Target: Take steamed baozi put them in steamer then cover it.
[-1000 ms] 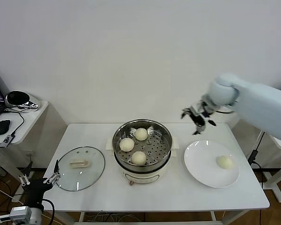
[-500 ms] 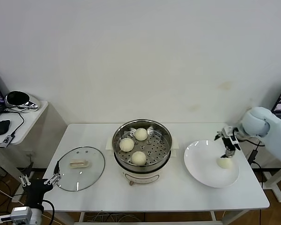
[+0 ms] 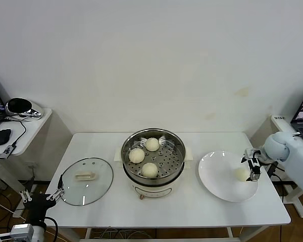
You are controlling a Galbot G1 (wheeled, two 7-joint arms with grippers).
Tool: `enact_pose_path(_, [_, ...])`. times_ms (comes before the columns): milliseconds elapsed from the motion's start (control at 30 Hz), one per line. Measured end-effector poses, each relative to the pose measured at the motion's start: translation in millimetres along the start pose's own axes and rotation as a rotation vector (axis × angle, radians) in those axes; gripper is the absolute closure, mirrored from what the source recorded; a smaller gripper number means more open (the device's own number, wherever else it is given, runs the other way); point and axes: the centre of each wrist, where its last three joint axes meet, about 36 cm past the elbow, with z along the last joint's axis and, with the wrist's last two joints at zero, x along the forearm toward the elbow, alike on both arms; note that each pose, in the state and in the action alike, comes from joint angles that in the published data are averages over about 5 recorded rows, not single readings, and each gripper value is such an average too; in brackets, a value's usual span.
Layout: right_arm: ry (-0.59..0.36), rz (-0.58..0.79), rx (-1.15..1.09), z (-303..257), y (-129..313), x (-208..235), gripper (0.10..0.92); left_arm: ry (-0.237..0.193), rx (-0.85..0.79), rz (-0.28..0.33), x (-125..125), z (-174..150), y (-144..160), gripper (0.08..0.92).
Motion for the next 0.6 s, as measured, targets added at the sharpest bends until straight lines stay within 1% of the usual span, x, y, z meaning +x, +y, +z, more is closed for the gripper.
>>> enact_pose_path(267, [0.019,-0.011,-0.037,1.5,-4.6,-24.6,0.207,0.004,-0.002,-0.006,-1.9,2.6,2.0,0.177])
enact_pose_path(433, [0.030,-0.026,-0.053,1.1,-5.3,-36.7,0.263,0.008,-0.001,-0.006,-2.7,4.5,2.0,0.177])
enact_pose_path(600, [0.036,-0.027,-0.064,2.4,-6.7,-40.9,0.298,0.011,0.001,-0.007,-3.2,6.1,1.3,0.177])
